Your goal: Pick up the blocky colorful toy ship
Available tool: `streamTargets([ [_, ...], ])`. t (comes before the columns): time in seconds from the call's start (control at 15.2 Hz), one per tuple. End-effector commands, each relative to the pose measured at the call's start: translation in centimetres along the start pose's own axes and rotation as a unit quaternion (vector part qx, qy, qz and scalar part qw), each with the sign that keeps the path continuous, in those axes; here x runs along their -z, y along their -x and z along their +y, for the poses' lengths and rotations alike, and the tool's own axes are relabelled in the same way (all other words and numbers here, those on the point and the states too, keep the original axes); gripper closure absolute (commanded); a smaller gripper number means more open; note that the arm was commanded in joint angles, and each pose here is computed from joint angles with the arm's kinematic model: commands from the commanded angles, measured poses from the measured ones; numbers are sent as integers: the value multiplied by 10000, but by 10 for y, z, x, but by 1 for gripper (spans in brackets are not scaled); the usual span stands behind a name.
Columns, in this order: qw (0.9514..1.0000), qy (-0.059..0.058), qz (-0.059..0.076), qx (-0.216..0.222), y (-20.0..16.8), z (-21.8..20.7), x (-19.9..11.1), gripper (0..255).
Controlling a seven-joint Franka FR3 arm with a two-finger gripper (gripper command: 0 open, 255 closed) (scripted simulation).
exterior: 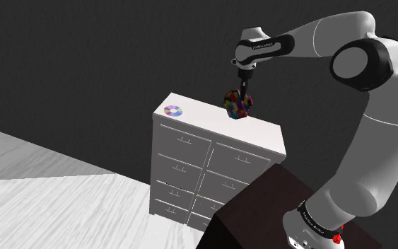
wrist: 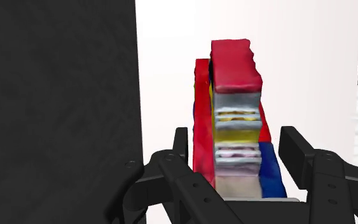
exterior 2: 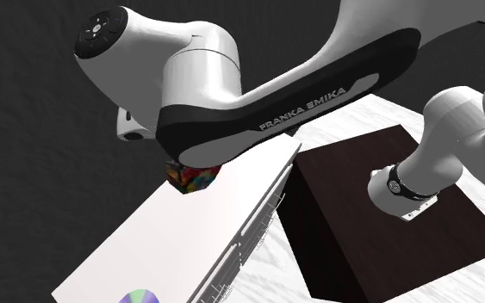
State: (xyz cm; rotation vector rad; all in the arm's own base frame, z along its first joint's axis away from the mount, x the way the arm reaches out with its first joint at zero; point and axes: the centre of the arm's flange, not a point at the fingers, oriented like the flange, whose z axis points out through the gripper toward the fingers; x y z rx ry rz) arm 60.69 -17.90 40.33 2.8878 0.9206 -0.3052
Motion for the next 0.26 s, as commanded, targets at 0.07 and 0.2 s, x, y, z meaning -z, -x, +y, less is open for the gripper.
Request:
streamTargets([
  [0.07, 10000, 4, 3, -1, 4, 0, 17, 255],
  [0.2, 10000, 4, 3, -1, 4, 0, 17, 255],
])
